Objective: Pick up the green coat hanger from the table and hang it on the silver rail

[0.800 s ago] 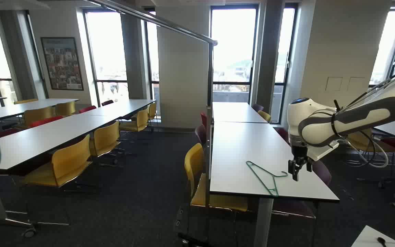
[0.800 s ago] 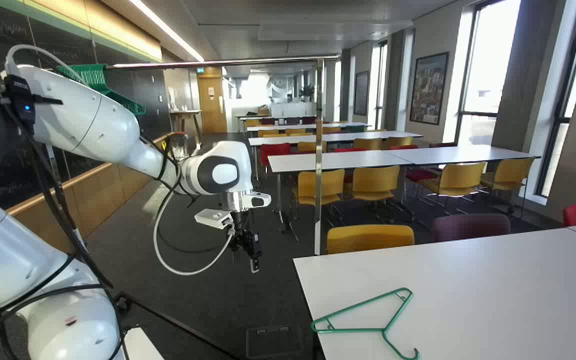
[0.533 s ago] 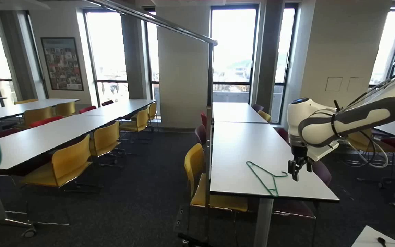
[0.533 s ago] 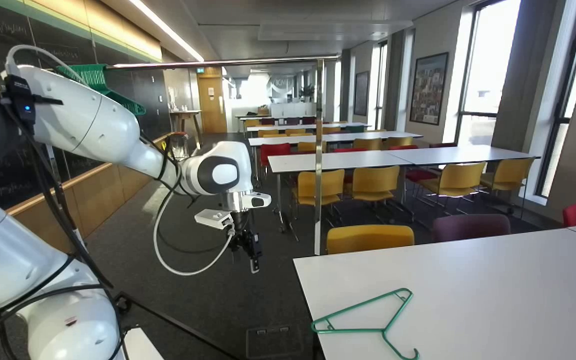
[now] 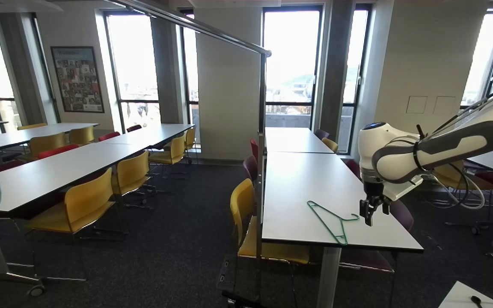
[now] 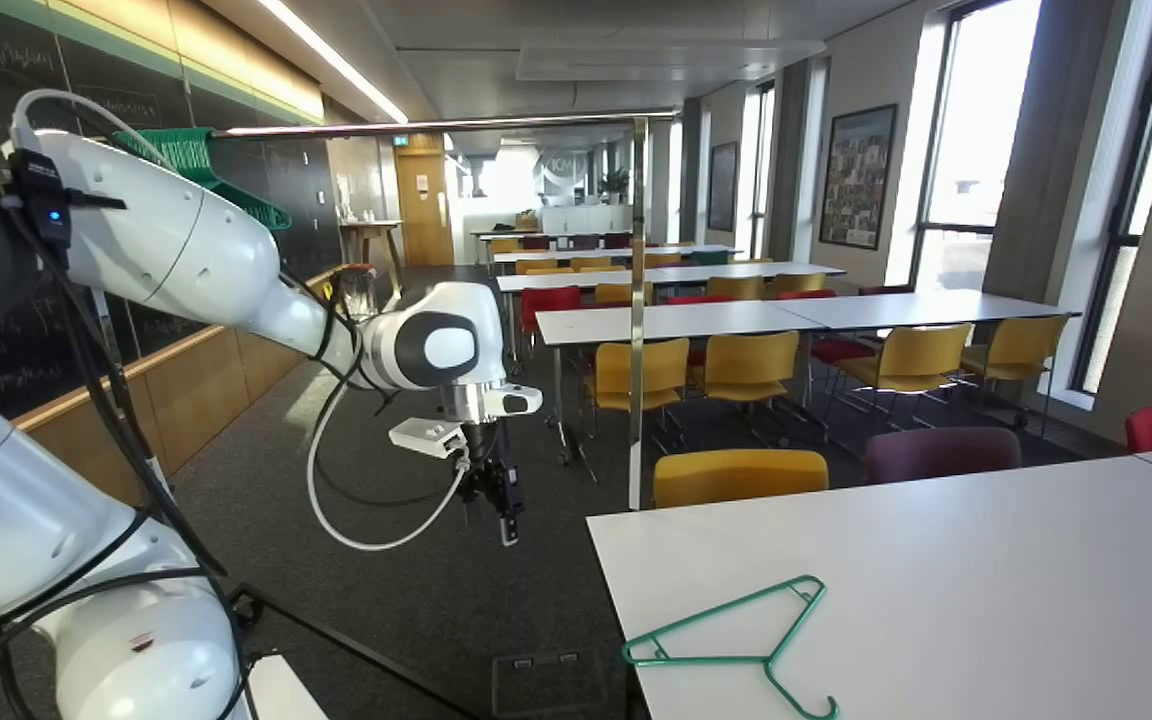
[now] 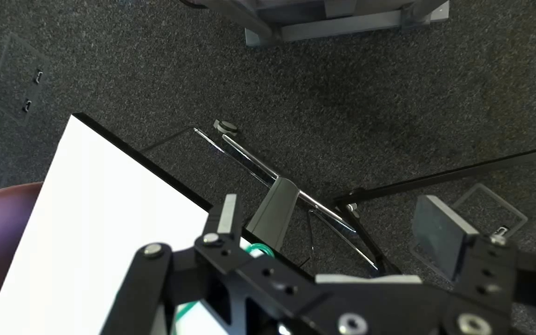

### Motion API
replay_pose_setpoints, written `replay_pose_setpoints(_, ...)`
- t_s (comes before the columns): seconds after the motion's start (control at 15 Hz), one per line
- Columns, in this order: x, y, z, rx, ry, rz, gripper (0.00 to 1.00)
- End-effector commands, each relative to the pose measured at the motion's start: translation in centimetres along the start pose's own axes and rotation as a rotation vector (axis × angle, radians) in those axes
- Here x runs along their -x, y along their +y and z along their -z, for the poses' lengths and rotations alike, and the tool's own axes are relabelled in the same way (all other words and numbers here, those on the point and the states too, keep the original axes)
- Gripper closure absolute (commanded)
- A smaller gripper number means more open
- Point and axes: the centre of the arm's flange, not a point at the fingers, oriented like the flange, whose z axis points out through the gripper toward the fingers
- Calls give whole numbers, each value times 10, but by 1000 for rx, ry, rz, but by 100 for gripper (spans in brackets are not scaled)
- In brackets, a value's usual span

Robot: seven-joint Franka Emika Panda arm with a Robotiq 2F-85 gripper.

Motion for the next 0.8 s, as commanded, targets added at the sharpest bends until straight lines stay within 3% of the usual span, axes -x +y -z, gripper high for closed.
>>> replay_pose_setpoints(0.0, -11, -6, -3, 7, 10, -5, 0)
replay_pose_setpoints(0.27, -39, -7, -9, 2, 33, -25, 0)
replay_pose_setpoints(0.73, -116, -2, -22, -35, 82, -114, 0)
